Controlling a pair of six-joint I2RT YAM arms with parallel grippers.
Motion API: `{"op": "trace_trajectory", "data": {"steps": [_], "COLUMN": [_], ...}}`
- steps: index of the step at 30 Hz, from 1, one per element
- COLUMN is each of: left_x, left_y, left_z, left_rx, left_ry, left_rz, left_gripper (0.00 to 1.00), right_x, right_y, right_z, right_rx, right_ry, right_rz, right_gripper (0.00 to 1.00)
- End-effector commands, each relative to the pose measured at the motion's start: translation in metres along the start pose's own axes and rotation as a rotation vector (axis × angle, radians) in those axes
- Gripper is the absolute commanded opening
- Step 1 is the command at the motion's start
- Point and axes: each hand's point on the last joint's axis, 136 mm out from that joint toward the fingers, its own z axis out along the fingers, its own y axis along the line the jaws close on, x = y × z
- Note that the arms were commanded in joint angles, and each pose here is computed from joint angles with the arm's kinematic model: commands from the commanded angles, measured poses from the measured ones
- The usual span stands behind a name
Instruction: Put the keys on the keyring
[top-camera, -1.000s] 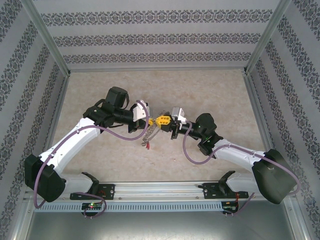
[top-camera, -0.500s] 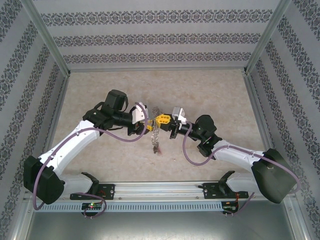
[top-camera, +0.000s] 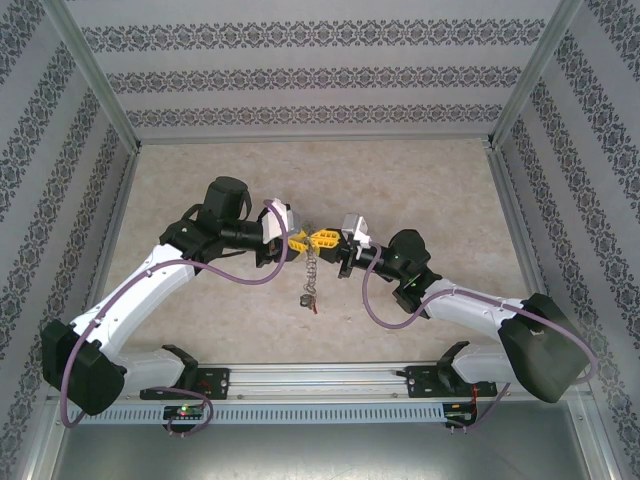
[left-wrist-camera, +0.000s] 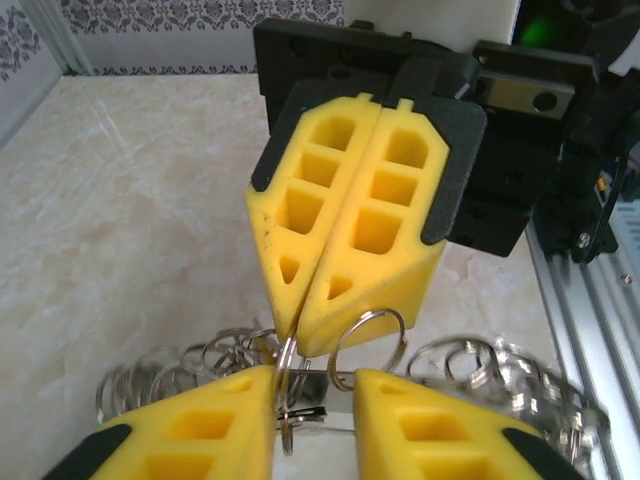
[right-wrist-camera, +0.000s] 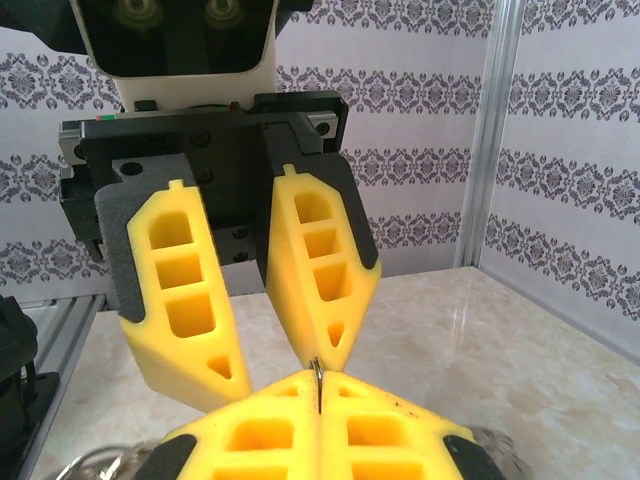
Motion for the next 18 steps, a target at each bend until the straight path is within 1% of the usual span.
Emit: {"op": "trace_trajectory", "data": {"steps": [1, 3, 5, 9, 12, 14, 17, 18], "left_x": [-0.014, -0.012, -0.011, -0.009, -0.005, -0.003, 0.000, 0.001], "left_y": [0.008, 0.008, 0.008, 0.004, 0.003, 0.000, -0.004, -0.004], "left_z": [-0.003, -0.002, -0.001, -0.003, -0.005, -0.007, -0.009, -0.009], "left_rx": [-0.007, -0.003, -0.002, 0.013, 0.021, 0.031, 0.044, 0.043], "left_ry": [-0.040, -0.035, -0.032, -0.009, 0.031, 0.047, 0.067, 0.079], "left_rz": [0.015, 0.014, 0.017, 0.038, 0.054, 0.064, 0.085, 0.091], "left_gripper": [0.19, 0.14, 0.00, 0.00, 0.00, 0.00, 0.00, 0.00], "right_x": [-0.023, -0.024, -0.024, -0.019, 0.002, 0.014, 0.028, 0.033], "right_y": [0.008, 0.009, 0.009, 0.012, 0.018, 0.022, 0.022, 0.022], "right_z": [0.001, 0.001, 0.001, -0.001, -0.004, -0.007, -0.012, -0.013], "right_rx": [-0.029, -0.033, -0.033, -0.050, -0.096, -0.116, -0.115, -0.119], "right_ry": [-0.080, -0.080, -0.080, -0.050, 0.065, 0.121, 0.168, 0.197], "right_rz": [-0.046, -0.046, -0.046, -0.059, -0.094, -0.114, -0.122, -0.126], "right_gripper": [0.00, 0.00, 0.00, 0.00, 0.00, 0.00, 0.21, 0.24]}}
